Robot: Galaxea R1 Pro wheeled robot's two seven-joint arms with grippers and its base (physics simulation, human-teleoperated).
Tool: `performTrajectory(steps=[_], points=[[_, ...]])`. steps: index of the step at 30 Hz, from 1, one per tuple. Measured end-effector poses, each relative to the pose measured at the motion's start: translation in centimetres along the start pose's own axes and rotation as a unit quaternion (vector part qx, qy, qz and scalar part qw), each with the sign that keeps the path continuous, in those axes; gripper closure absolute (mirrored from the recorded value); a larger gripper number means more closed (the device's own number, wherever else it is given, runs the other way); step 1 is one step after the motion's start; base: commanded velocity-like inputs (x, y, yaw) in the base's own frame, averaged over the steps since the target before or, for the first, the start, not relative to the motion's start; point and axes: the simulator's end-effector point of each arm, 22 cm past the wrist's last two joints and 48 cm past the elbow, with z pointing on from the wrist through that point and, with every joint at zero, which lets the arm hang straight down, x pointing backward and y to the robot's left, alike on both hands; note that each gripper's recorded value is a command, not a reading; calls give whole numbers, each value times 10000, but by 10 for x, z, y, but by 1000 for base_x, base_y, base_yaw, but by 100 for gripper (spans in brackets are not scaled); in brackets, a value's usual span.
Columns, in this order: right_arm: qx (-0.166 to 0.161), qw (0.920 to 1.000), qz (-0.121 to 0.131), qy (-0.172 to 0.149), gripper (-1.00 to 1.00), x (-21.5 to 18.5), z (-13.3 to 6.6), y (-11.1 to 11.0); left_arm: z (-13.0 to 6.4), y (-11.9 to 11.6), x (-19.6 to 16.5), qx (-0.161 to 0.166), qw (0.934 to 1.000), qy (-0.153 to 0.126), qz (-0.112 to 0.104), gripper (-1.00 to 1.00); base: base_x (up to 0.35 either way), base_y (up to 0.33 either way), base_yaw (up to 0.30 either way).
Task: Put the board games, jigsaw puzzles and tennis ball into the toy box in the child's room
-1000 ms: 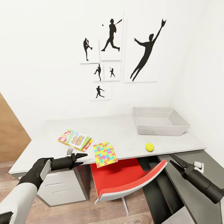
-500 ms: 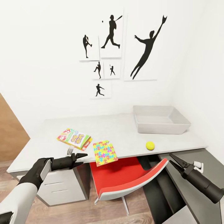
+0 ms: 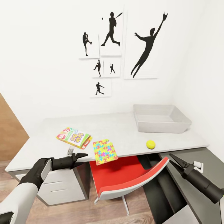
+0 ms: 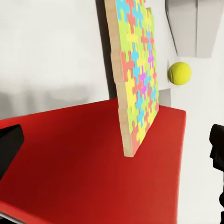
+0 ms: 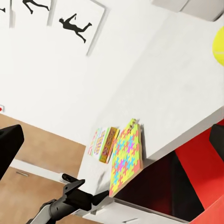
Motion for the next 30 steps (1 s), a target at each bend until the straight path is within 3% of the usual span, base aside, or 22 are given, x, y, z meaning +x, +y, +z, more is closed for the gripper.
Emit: performTrajectory(steps=[16, 30], points=[[-9, 10000, 4, 5, -100, 1, 1, 0, 1, -1, 1, 9, 10000, 12, 7, -100, 0, -5, 0], [-9, 10000, 6, 0, -100, 0, 0, 0, 1, -2, 0, 14, 10000, 9, 19, -100, 0, -120, 0]])
